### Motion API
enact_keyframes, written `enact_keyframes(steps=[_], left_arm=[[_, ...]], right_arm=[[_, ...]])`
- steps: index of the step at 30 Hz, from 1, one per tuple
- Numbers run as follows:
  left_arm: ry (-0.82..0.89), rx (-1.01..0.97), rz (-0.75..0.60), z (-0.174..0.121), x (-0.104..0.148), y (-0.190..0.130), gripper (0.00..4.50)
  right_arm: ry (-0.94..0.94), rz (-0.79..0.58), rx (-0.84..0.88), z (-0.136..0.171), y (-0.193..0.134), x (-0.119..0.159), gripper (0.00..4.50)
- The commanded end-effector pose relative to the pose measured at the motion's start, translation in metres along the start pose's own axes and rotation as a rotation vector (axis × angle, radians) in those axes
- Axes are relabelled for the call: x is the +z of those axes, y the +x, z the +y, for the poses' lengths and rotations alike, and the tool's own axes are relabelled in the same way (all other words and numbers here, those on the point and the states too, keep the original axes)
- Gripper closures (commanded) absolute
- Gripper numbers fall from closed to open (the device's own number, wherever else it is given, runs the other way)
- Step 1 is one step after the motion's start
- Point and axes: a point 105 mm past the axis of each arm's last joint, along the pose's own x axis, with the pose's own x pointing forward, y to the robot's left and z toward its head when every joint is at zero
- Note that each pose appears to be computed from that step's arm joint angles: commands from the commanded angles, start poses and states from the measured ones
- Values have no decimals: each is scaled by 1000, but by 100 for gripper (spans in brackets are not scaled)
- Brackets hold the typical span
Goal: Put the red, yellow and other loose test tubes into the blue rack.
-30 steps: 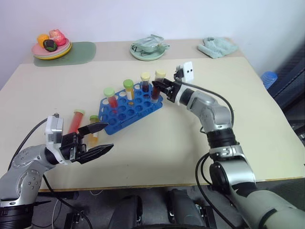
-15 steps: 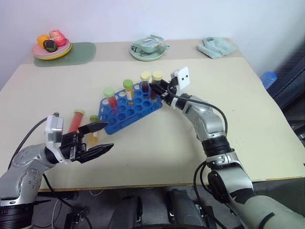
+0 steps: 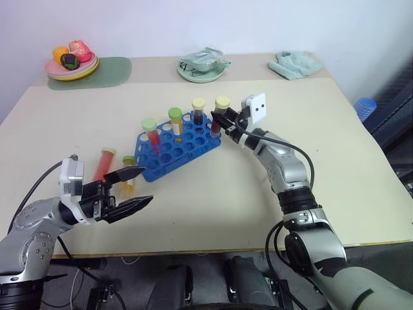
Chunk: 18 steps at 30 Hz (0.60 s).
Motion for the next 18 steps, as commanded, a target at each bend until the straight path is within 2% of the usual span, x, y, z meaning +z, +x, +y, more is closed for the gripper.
enact_keyframes(steps=[1, 18], left_arm=[[47, 4, -17, -1, 11, -2, 0], [117, 154, -1, 20, 5, 0, 0]], right_arm=[[15, 23, 17, 11, 1, -8, 339], [8, 16, 18, 14, 8, -6, 339]])
